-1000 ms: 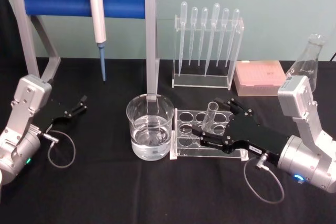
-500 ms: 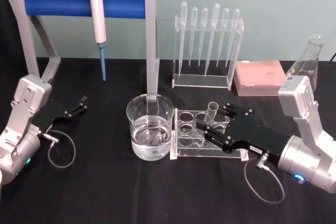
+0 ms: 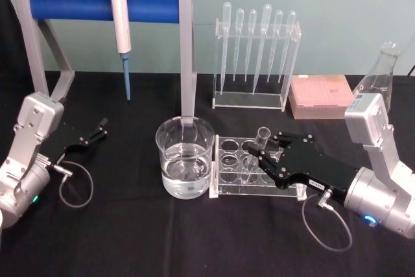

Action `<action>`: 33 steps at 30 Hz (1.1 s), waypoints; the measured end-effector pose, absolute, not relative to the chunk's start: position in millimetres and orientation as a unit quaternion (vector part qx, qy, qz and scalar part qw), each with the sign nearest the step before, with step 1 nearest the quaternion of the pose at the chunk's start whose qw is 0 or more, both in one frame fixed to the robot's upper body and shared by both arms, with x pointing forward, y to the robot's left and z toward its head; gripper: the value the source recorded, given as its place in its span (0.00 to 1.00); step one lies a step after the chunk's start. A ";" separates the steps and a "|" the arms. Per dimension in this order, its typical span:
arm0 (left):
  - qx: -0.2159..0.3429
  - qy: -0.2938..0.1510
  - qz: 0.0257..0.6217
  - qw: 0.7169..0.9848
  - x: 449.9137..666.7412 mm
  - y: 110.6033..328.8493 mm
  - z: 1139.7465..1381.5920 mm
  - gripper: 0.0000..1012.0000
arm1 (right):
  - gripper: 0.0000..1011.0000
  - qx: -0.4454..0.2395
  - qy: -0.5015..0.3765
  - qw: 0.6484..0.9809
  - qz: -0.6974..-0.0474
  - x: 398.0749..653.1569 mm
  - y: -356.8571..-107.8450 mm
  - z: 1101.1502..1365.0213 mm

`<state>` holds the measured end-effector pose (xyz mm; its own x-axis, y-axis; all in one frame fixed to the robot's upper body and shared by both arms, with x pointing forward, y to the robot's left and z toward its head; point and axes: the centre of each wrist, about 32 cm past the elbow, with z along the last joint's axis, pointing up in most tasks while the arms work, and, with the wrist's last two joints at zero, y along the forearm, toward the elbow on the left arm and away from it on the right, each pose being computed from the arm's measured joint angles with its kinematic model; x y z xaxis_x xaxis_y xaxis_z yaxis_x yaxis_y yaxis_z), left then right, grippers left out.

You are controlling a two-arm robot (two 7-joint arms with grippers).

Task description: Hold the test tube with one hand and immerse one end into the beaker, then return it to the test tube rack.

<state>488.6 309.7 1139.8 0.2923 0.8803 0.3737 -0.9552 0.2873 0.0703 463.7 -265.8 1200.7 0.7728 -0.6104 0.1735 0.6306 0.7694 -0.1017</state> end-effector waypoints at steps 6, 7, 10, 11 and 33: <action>0.141 -0.132 0.580 0.791 488.6 309.7 1139.8 0.99 | 0.24 -0.077 -0.065 0.938 -0.331 463.7 -265.7 1200.6; 0.142 -0.132 0.580 0.791 488.6 309.7 1139.8 0.99 | 0.24 -0.077 -0.065 0.938 -0.331 463.6 -265.7 1200.6; 0.141 -0.132 0.580 0.791 488.6 309.7 1139.8 0.99 | 0.24 -0.078 -0.066 0.938 -0.331 464.4 -266.1 1200.9; 0.142 -0.132 0.580 0.791 488.6 309.7 1139.8 0.99 | 0.24 -0.079 -0.066 0.938 -0.330 465.4 -266.5 1201.6; 0.141 -0.132 0.580 0.791 488.6 309.7 1139.8 0.99 | 0.24 -0.073 -0.056 0.950 -0.299 492.1 -276.1 1272.9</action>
